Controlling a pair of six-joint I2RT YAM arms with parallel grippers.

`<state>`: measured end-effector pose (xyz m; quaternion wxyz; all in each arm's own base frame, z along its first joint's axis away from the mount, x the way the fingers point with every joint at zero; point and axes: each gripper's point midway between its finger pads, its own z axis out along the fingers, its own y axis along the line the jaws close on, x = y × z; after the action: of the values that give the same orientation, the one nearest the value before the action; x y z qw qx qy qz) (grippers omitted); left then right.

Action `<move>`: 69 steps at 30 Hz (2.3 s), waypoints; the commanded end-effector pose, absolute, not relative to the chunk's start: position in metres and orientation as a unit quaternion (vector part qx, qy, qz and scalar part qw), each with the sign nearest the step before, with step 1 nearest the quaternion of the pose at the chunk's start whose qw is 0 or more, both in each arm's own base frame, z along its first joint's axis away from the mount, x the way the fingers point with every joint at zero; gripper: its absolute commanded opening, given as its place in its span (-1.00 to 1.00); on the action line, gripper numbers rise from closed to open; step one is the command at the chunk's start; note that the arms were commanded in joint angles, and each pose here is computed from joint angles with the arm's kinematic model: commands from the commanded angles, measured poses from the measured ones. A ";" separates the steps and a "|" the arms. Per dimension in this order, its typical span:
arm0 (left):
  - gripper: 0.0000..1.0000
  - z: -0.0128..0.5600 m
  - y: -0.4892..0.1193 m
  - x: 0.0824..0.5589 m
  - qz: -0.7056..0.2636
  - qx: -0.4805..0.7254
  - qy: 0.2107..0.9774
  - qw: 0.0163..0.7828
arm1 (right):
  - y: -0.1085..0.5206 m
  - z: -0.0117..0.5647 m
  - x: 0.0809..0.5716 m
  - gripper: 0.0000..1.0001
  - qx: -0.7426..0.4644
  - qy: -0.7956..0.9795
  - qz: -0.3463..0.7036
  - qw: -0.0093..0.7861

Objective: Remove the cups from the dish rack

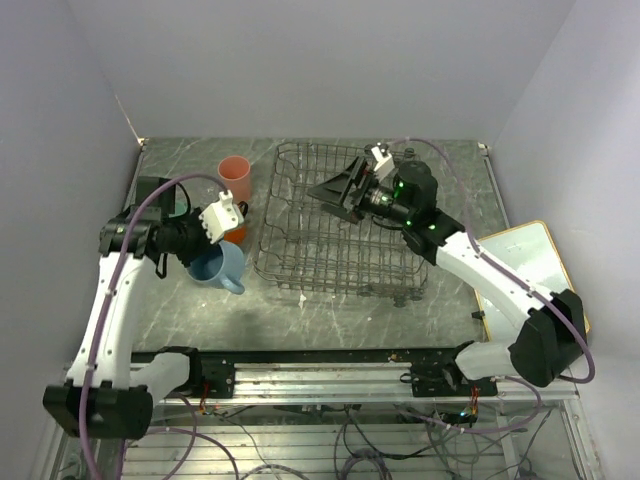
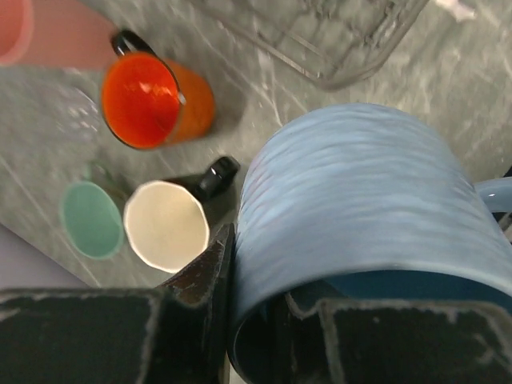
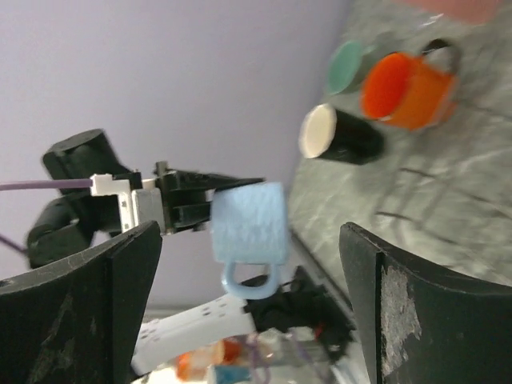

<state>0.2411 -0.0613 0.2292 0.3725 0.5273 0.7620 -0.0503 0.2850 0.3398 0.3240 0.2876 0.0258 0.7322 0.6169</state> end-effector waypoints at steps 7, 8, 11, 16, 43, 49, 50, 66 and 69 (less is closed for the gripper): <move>-0.86 0.178 -0.043 0.249 -0.019 0.481 0.836 0.265 | 0.212 0.238 0.347 0.90 0.101 0.847 0.335 0.399; -0.86 0.172 -0.044 0.250 -0.017 0.478 0.840 0.256 | 0.202 0.237 0.351 0.91 0.107 0.850 0.318 0.406; -0.86 0.154 -0.043 0.257 -0.005 0.477 0.846 0.237 | 0.178 0.237 0.359 0.94 0.125 0.852 0.275 0.427; -0.86 0.126 -0.041 0.268 0.007 0.482 0.849 0.217 | 0.153 0.225 0.365 0.99 0.140 0.861 0.216 0.439; -0.86 0.057 -0.072 0.300 0.033 0.541 0.816 0.201 | 0.078 0.202 0.420 0.95 0.174 0.870 0.086 0.454; -0.78 0.056 -0.071 0.309 0.043 0.542 0.813 0.208 | 0.074 0.172 0.447 0.79 0.159 0.887 0.042 0.432; -0.70 0.058 -0.071 0.310 0.045 0.541 0.813 0.209 | 0.074 0.166 0.451 0.74 0.155 0.890 0.038 0.427; 0.62 0.144 -0.084 0.297 0.016 0.556 0.787 0.267 | 0.086 0.085 0.458 0.48 0.114 0.923 -0.057 0.362; 0.63 0.169 -0.087 0.290 0.010 0.560 0.779 0.283 | 0.084 0.077 0.459 0.48 0.115 0.925 -0.068 0.356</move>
<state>0.3057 -0.0780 0.1387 0.2702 0.5428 0.7945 0.0340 0.4543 0.0919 0.0820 0.3555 0.1127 0.9273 -0.0337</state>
